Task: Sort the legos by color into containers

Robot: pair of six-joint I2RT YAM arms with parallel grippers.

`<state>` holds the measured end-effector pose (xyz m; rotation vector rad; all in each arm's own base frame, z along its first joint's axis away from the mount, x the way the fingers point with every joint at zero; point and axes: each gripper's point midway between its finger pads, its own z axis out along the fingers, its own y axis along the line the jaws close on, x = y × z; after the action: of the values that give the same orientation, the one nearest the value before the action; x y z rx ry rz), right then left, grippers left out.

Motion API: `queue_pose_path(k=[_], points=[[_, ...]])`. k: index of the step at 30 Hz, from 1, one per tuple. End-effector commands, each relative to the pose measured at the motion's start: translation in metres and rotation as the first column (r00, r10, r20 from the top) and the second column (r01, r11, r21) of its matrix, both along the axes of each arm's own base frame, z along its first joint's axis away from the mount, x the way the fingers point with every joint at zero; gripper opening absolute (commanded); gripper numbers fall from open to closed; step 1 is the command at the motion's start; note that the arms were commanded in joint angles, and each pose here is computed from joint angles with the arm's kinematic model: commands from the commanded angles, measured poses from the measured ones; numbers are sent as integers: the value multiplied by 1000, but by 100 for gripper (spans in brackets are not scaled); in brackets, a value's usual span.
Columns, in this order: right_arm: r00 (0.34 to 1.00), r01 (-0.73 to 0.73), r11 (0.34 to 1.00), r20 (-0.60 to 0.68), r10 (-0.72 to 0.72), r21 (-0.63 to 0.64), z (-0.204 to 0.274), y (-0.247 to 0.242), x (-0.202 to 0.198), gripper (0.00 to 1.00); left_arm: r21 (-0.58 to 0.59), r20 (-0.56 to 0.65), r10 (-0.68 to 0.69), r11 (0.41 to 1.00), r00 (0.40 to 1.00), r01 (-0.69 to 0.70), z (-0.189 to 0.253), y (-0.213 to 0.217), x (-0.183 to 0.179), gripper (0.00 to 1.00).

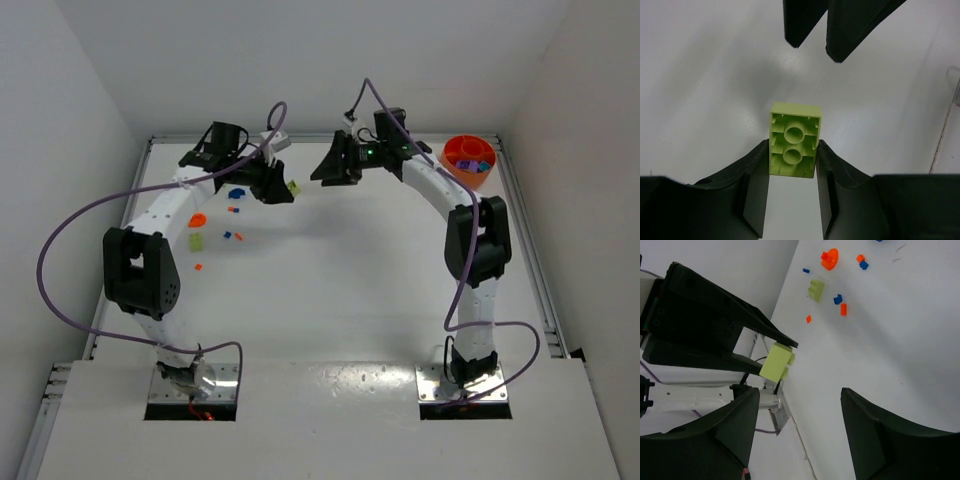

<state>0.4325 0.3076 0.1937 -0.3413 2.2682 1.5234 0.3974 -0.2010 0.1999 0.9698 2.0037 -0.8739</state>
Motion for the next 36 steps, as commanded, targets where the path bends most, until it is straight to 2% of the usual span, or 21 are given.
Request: queue_pose_path(k=[1,11,17,24,27,30,31,33,36], points=[[994,-68,995,84,63,68,28,18,0,67,-50,72,-44,998,996,48,29,-14,-9,25],[988,-130,989,93,123,75,30,43,-15,67,-40,90,-91,995,992,95,30,-32,-20,25],[986,-165,983,50,162,75,16,50,-28,67,-31,111,-77,996,991,81,33,-30,-17,25],[987,-163,984,19,162,67,8,48,-33,47,-19,112,-65,998,992,67,29,-28,-15,25],[988,-153,986,19,152,67,11,42,-34,31,-13,111,-58,998,992,60,25,-27,-14,25],[991,-136,989,22,135,62,12,37,-32,22,-3,123,-46,999,991,46,25,-25,-12,25],[990,-139,989,20,138,57,11,36,-33,15,-3,123,-45,999,991,46,25,-25,-12,25],[993,-104,994,52,102,32,13,27,-23,8,21,119,-22,1000,993,19,19,-21,-9,35],[992,-31,999,124,32,-15,24,9,0,4,38,117,7,999,993,-12,17,-17,-6,55]])
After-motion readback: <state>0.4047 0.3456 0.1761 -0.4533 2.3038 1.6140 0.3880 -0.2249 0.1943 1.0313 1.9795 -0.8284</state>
